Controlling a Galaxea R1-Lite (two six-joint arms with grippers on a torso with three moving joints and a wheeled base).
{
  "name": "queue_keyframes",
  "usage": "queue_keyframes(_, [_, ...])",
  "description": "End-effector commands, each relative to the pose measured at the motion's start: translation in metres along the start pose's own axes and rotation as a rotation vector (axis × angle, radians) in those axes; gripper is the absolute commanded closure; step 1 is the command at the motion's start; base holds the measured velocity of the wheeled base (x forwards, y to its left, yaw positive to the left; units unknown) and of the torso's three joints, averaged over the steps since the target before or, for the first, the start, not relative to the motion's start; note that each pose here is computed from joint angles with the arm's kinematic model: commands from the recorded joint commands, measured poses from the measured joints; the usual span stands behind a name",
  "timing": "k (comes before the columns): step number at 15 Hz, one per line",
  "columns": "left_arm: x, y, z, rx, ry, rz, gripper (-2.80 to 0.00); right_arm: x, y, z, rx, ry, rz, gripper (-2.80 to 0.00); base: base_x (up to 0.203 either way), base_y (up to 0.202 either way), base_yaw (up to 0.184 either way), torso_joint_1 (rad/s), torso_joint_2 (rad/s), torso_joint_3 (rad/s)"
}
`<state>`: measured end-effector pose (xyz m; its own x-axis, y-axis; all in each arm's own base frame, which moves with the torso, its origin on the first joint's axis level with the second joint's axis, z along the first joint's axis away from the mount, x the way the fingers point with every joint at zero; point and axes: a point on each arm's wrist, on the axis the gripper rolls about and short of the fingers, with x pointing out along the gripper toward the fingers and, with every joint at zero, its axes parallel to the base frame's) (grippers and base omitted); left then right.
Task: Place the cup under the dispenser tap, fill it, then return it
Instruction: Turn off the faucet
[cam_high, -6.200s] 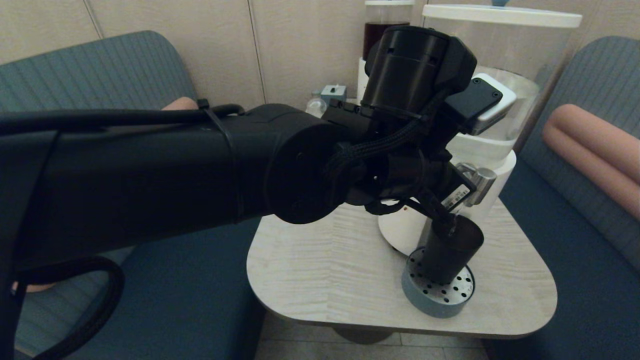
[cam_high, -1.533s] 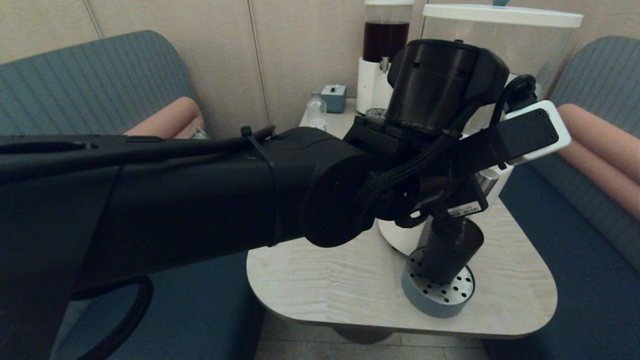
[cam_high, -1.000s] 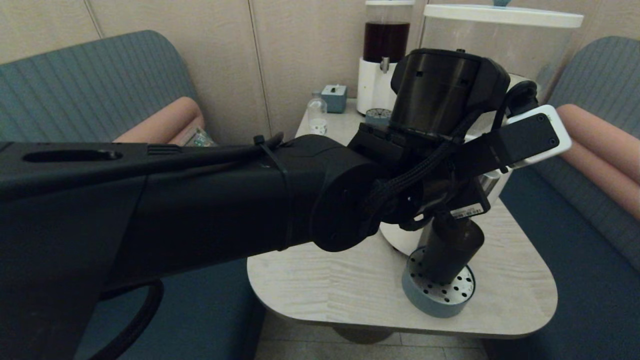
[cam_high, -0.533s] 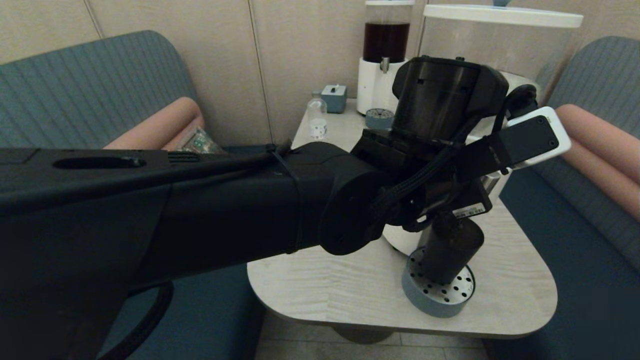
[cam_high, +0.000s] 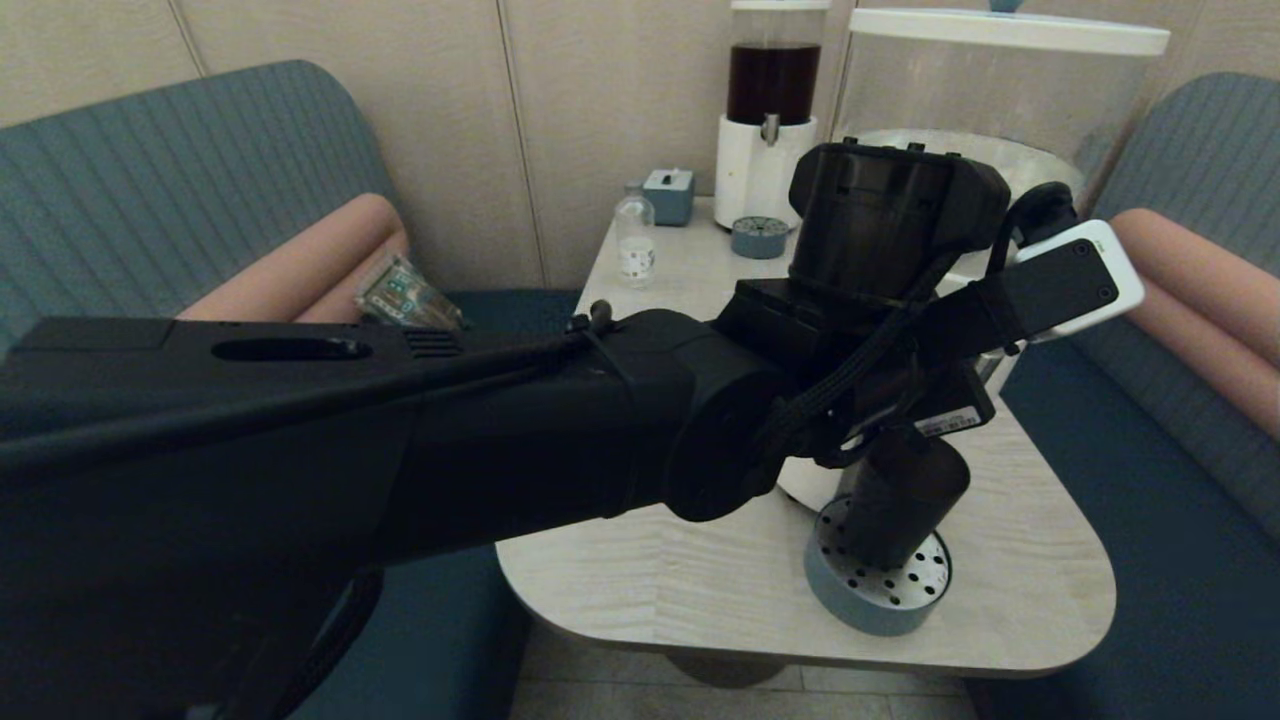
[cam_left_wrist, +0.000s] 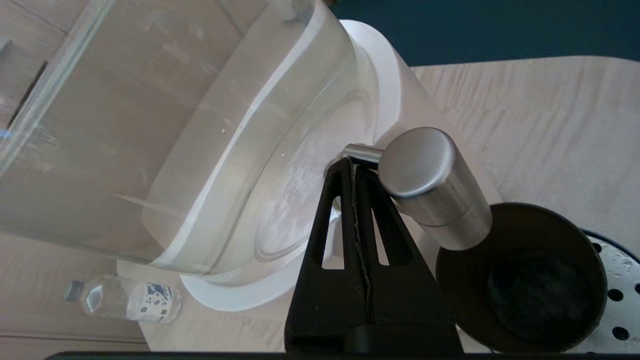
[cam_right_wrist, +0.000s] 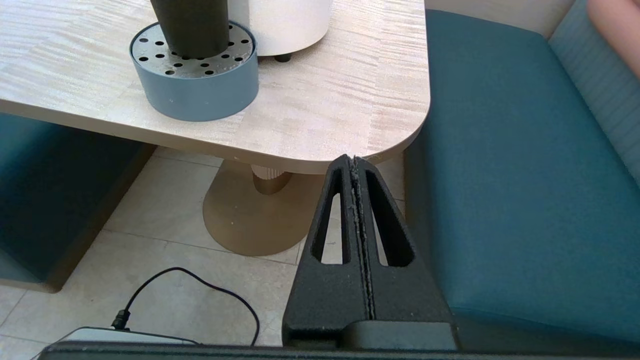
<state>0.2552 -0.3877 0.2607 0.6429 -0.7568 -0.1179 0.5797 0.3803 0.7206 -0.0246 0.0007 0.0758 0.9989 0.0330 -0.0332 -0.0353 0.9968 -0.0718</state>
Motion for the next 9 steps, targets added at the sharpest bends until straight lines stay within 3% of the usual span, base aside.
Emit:
queue_keyframes(1, [0.001,-0.002,-0.001,0.005,0.007,-0.002,0.0,0.0,0.0,0.0,-0.001,-0.001,0.001,0.0,0.0,0.0,0.0,0.0,0.0,0.0])
queue_keyframes(6, [-0.004,0.005,0.002,-0.005,0.008,0.018,0.0,0.0,0.0,0.0,-0.001,-0.001,0.001,0.0,0.0,0.0,0.0,0.0,0.0,0.0])
queue_keyframes(9, [-0.02,0.025,0.008,-0.013,-0.001,0.054,0.0,0.0,0.0,0.0,-0.001,-0.001,0.001,0.0,0.0,0.0,0.0,0.0,0.0,0.0])
